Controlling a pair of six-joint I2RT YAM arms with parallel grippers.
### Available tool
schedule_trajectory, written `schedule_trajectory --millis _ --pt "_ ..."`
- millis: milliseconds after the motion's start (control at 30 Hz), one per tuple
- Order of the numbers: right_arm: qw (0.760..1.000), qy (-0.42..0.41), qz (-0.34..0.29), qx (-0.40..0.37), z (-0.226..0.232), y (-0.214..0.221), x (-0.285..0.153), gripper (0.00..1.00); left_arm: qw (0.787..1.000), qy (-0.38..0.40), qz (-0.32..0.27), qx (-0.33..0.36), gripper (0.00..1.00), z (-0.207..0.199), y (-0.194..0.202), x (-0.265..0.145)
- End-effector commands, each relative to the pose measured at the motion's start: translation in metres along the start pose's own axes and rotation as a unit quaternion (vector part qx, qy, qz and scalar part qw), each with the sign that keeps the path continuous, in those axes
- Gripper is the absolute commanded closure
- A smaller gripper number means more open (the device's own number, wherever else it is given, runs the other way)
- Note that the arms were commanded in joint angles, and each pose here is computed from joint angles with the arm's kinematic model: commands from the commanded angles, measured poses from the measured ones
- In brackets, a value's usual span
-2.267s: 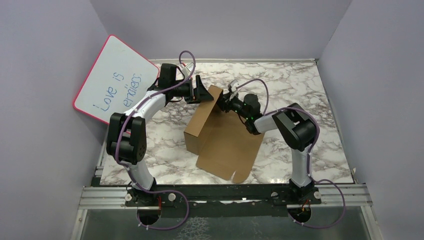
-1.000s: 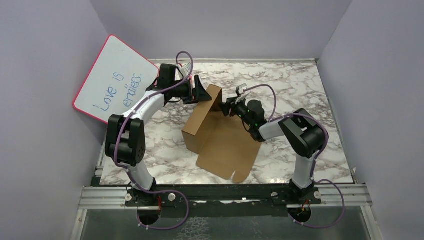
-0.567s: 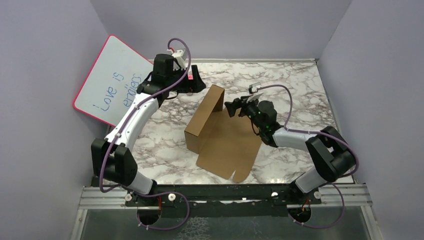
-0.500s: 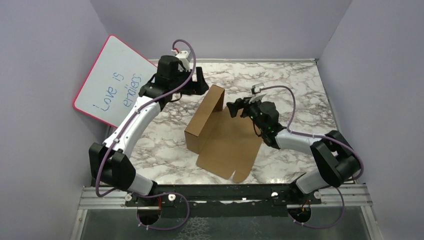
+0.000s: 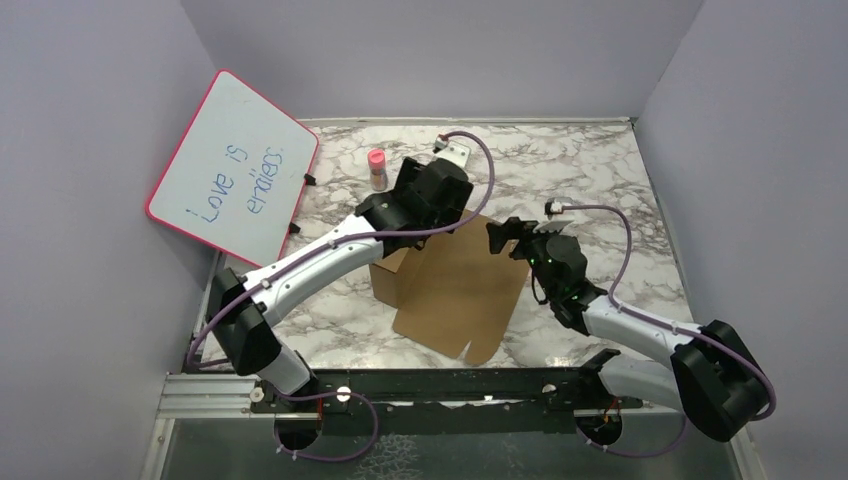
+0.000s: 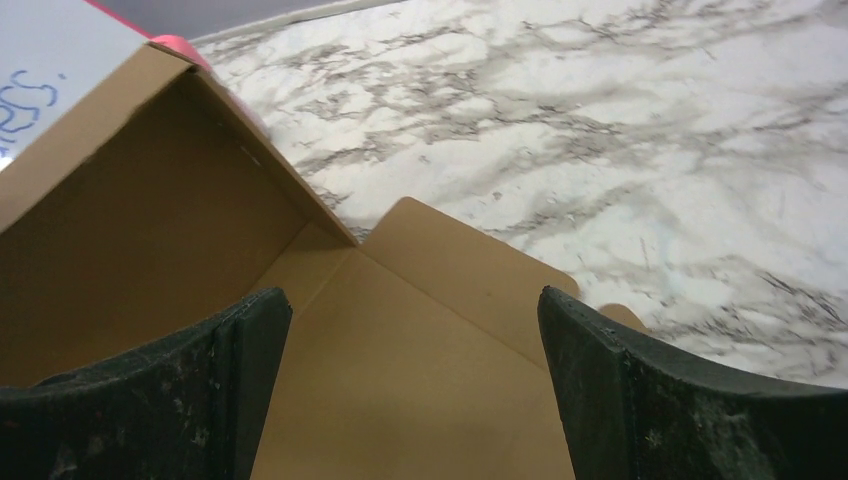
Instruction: Fold the paper box
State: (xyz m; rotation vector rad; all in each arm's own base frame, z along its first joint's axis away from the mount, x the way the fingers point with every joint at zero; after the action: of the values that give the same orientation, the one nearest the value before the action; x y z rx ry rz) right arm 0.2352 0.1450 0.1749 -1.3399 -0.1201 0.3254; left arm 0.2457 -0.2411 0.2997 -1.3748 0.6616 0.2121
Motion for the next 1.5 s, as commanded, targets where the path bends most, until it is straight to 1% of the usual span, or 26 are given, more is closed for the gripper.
schedule_trajectory --millis 0,100,200,333,500,533,600,700,800,900,1000,1100,1200,1300,1467 --pt "0.997 0.062 -0.029 0.019 -0.012 0.000 -0.010 0.00 0.985 -0.142 -0.016 0.097 0.14 -0.010 0.000 -0.001" --pt "0.996 0.072 -0.045 0.021 -0.015 0.000 -0.014 0.00 0.972 -0.185 -0.004 0.148 0.15 -0.023 0.008 0.006" --pt "0.995 0.082 -0.050 0.022 -0.018 0.001 -0.017 0.00 0.961 -0.215 0.012 0.172 0.19 -0.029 0.014 0.018" --pt "0.995 0.083 -0.054 0.023 -0.019 0.001 -0.018 0.00 0.953 -0.239 0.014 0.185 0.29 -0.031 0.017 0.026" --pt "0.994 0.086 -0.061 0.024 -0.020 -0.001 -0.020 0.00 0.942 -0.260 0.026 0.213 0.32 -0.034 0.026 0.039" --pt "0.994 0.087 -0.062 0.023 -0.021 -0.001 -0.021 0.00 0.939 -0.264 0.027 0.217 0.34 -0.034 0.028 0.041" --pt "0.994 0.086 -0.066 0.026 -0.020 -0.002 -0.022 0.00 0.937 -0.270 0.027 0.218 0.41 -0.034 0.029 0.043" --pt "0.994 0.081 -0.070 0.028 -0.020 -0.005 -0.023 0.00 0.936 -0.275 0.029 0.218 0.46 -0.032 0.028 0.046" --pt "0.993 0.083 -0.077 0.028 -0.020 -0.009 -0.026 0.00 0.937 -0.277 0.028 0.212 0.52 -0.027 0.024 0.044" --pt "0.992 0.081 -0.089 0.026 -0.020 -0.016 -0.030 0.00 0.940 -0.275 0.028 0.198 0.64 -0.020 0.022 0.040" --pt "0.992 0.071 -0.100 0.025 -0.018 -0.024 -0.033 0.01 0.947 -0.264 0.033 0.181 0.70 -0.011 0.020 0.039" --pt "0.992 0.066 -0.103 0.021 -0.017 -0.029 -0.034 0.01 0.951 -0.256 0.038 0.170 0.79 -0.004 0.020 0.036" --pt "0.993 0.062 -0.104 0.013 -0.014 -0.040 -0.036 0.01 0.956 -0.251 0.042 0.149 0.84 0.008 0.019 0.032" --pt "0.993 0.048 -0.105 -0.001 -0.010 -0.055 -0.040 0.01 0.964 -0.234 0.052 0.114 0.92 0.025 0.018 0.029" --pt "0.993 0.023 -0.107 -0.035 -0.001 -0.097 -0.055 0.01 0.980 -0.188 0.068 0.022 0.96 0.060 0.021 0.029"
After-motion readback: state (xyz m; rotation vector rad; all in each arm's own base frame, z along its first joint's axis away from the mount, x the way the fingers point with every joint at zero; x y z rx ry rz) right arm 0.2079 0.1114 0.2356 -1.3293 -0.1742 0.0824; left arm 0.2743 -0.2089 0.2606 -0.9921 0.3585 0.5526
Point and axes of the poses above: each gripper's point midway between its finger pads, its own x axis out along the fingers, its own z axis along the line the jaws close on, y = z × x, the point moved 10 cm from there along -x, back along the fingers, and after that the axes turned 5 degrees about -x, right-handed, at the moved point
